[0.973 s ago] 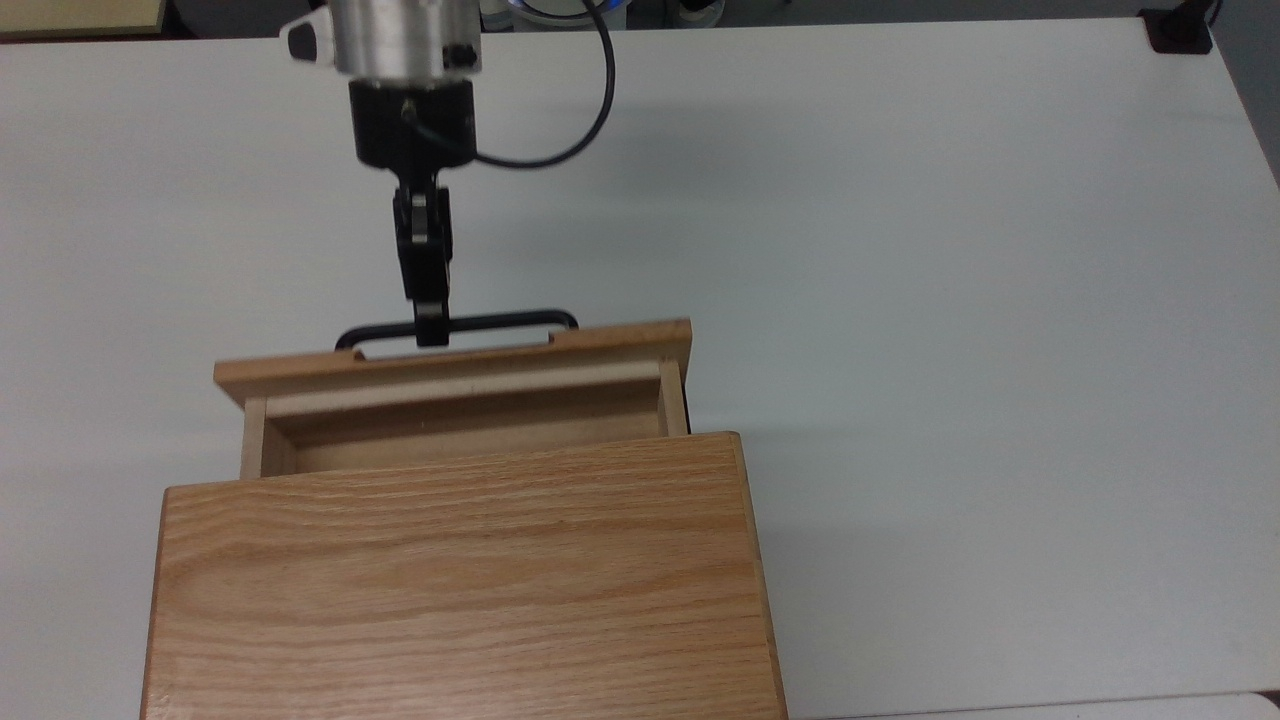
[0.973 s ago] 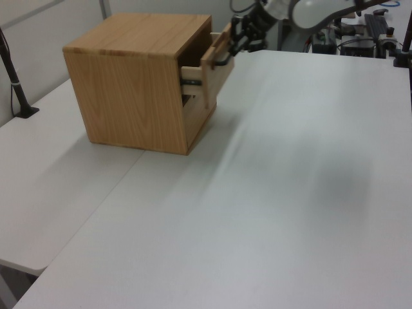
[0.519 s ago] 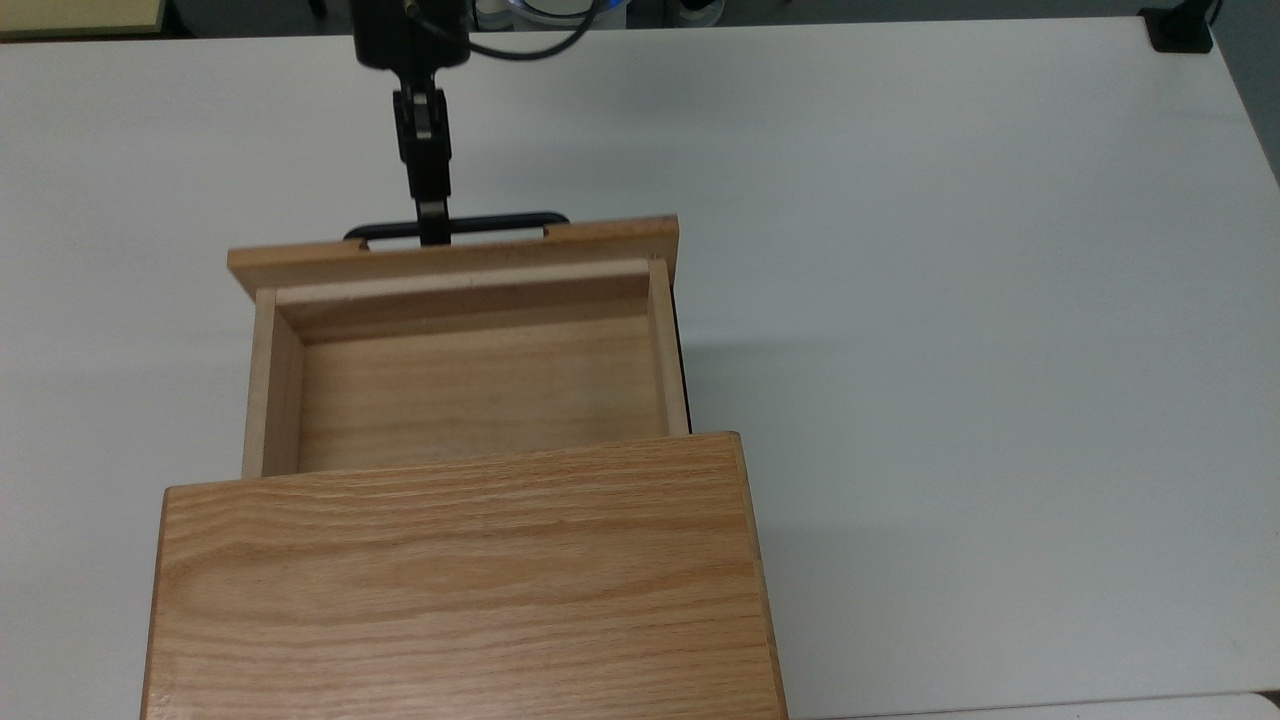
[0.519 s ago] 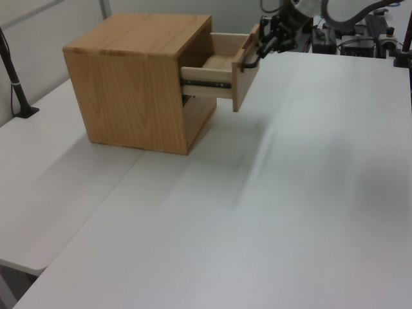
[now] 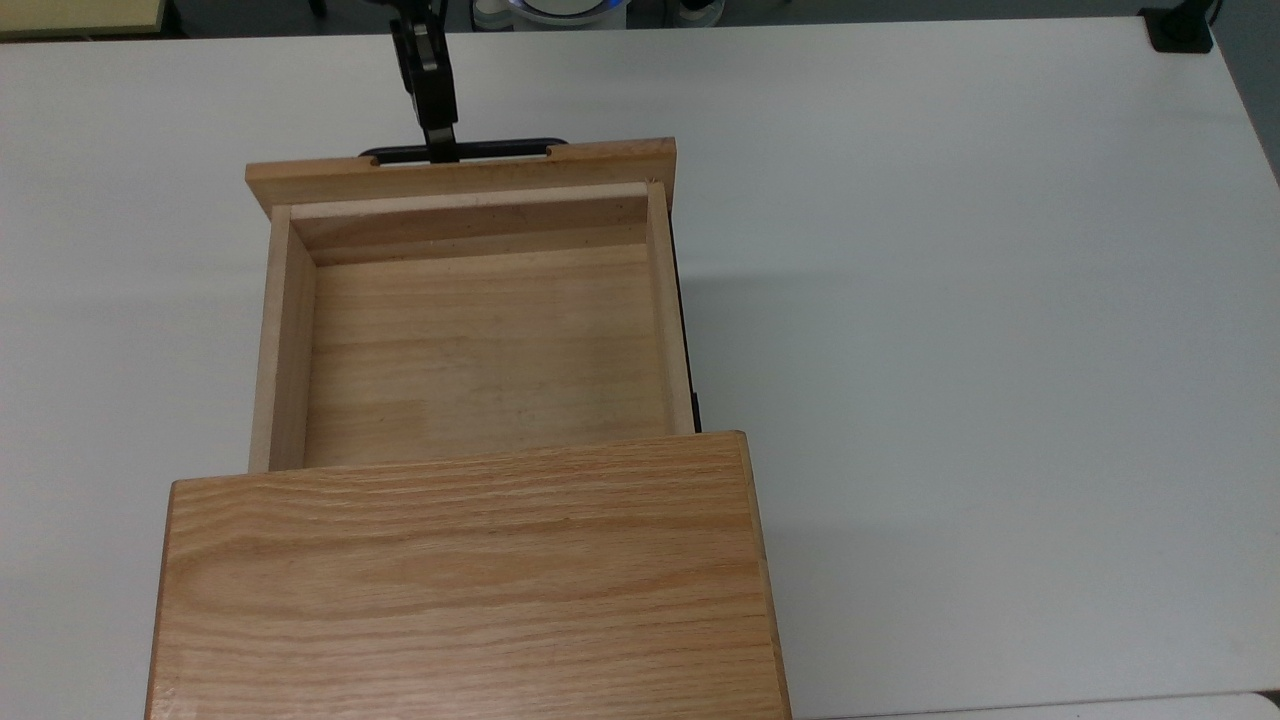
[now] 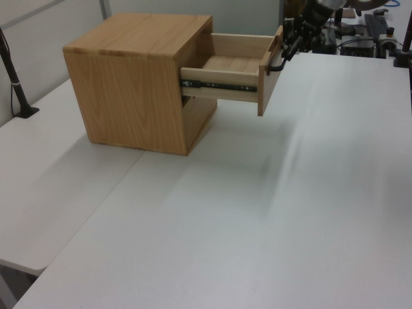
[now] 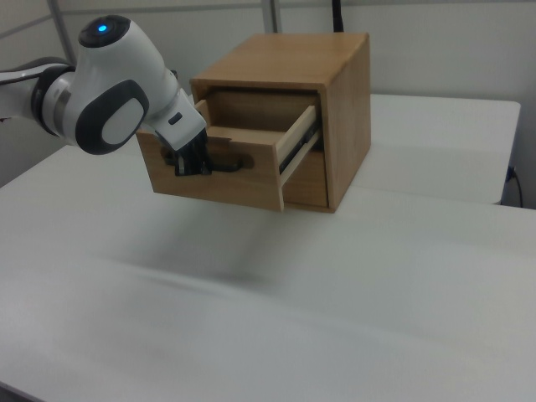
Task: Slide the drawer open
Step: 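Release the handle and lift the gripper away from the drawer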
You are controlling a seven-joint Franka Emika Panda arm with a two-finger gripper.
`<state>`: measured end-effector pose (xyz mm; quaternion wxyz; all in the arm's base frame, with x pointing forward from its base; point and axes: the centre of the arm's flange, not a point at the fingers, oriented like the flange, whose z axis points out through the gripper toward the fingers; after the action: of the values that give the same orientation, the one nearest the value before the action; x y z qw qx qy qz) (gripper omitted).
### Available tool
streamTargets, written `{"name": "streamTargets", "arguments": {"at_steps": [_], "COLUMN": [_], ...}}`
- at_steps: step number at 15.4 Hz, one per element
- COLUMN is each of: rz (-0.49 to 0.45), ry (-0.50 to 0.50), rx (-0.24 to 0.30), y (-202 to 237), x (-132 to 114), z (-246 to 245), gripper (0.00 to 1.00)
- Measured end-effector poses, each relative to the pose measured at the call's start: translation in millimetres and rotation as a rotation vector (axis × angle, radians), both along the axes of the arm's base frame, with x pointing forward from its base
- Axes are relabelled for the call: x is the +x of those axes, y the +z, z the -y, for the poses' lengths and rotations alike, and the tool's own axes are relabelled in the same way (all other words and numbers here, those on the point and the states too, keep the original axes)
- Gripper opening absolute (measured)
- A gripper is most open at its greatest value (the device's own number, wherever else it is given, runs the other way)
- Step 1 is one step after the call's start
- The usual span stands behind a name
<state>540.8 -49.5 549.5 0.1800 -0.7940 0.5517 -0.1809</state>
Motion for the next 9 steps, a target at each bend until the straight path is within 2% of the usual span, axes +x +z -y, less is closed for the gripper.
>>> {"name": "streamTargets", "arguments": {"at_steps": [1,2,5,7,8,9], "rz": [-0.011,-0.017,-0.054,-0.115,-0.167,-0.196], "ry": [0.008,0.041,0.137,0.292,0.434,0.547], "rx": [-0.001,-0.012,-0.034,-0.079,-0.11,-0.133], "y": [0.2,0.8,4.6,7.6,14.4,21.9], "x": [-2.0,-3.6,-10.8,-18.8,-25.0,-29.0], "z": [0.3,-2.1,-12.0,-14.8,-15.3,-15.2], "gripper": [0.17,0.24,0.52,0.73,0.89,0.96]}}
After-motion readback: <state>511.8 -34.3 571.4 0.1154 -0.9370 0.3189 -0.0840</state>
